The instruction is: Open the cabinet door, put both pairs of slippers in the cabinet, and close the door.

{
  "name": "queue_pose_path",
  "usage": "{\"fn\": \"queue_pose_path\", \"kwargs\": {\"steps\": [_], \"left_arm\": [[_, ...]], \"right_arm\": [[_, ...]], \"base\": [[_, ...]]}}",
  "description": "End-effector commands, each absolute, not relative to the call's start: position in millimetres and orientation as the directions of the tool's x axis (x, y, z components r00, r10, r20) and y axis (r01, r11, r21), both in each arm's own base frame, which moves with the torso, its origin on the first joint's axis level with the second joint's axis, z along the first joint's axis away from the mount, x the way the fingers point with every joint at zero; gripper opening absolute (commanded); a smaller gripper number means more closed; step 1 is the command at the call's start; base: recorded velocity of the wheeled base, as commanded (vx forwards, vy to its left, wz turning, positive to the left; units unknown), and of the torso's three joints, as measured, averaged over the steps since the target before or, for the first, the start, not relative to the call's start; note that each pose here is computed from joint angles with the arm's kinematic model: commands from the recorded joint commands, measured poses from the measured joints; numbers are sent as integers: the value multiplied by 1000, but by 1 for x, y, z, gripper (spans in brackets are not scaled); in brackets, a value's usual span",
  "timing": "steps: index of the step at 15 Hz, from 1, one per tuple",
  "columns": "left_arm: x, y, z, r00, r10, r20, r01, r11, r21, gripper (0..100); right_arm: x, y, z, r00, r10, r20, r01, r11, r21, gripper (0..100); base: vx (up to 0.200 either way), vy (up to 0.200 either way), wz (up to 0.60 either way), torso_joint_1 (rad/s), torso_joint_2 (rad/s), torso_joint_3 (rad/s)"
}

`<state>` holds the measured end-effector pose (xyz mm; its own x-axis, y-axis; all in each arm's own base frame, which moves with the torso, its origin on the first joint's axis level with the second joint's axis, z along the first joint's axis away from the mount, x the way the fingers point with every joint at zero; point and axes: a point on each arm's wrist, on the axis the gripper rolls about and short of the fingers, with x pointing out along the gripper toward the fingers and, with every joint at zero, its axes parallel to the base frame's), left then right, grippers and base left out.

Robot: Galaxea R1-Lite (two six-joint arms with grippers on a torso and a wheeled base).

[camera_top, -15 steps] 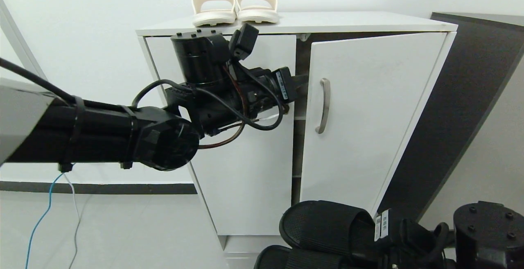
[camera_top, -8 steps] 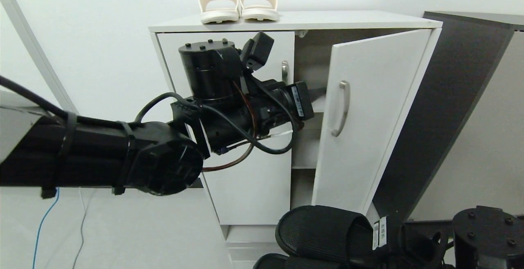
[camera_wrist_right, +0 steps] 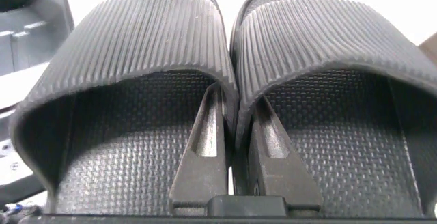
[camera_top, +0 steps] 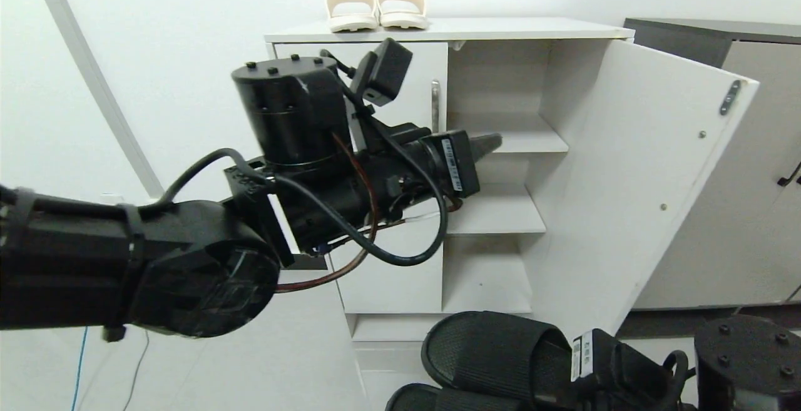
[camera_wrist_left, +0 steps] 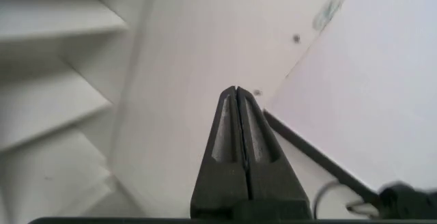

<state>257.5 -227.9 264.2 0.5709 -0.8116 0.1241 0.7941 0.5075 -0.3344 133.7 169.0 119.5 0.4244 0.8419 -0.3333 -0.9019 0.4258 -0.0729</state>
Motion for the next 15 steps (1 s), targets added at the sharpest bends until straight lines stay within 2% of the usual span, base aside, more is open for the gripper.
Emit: {"fn": "queue_pose_path", "kwargs": {"steps": [1,5,7,9,10,11,13,15], "left_arm": [[240,-197,278,631,-761,154,758,561,-333,0],[182,-136,281,672,-723,159,728,607,-318,0],[140,-95,275,712,-689,136,692,655,-305,0],[114,-73,266,746,-659,99,653,694,-302,0],[93,-57,260,791,-608,62,596,745,-298,0],[79,-47,253,839,-544,12,526,806,-272,0],[57,-28,231,918,-390,-75,376,914,-151,0],[41,-12,208,966,-245,-81,239,968,-72,0]], "right_arm": [[140,166,118,447,827,-339,-889,452,-70,0],[152,163,117,486,803,-343,-866,495,-68,0],[154,163,118,494,801,-338,-862,502,-71,0],[156,163,120,502,799,-331,-858,509,-73,0],[158,162,121,511,796,-325,-853,517,-73,0],[159,161,122,519,791,-324,-848,525,-74,0],[162,160,124,532,786,-314,-839,538,-74,0],[164,159,126,542,782,-307,-833,548,-75,0]], "base": [[0,0,0,0,0,0],[0,0,0,0,0,0],[0,0,0,0,0,0],[0,0,0,0,0,0],[0,0,0,0,0,0],[0,0,0,0,0,0],[0,0,0,0,0,0],[0,0,0,0,0,0]]}}
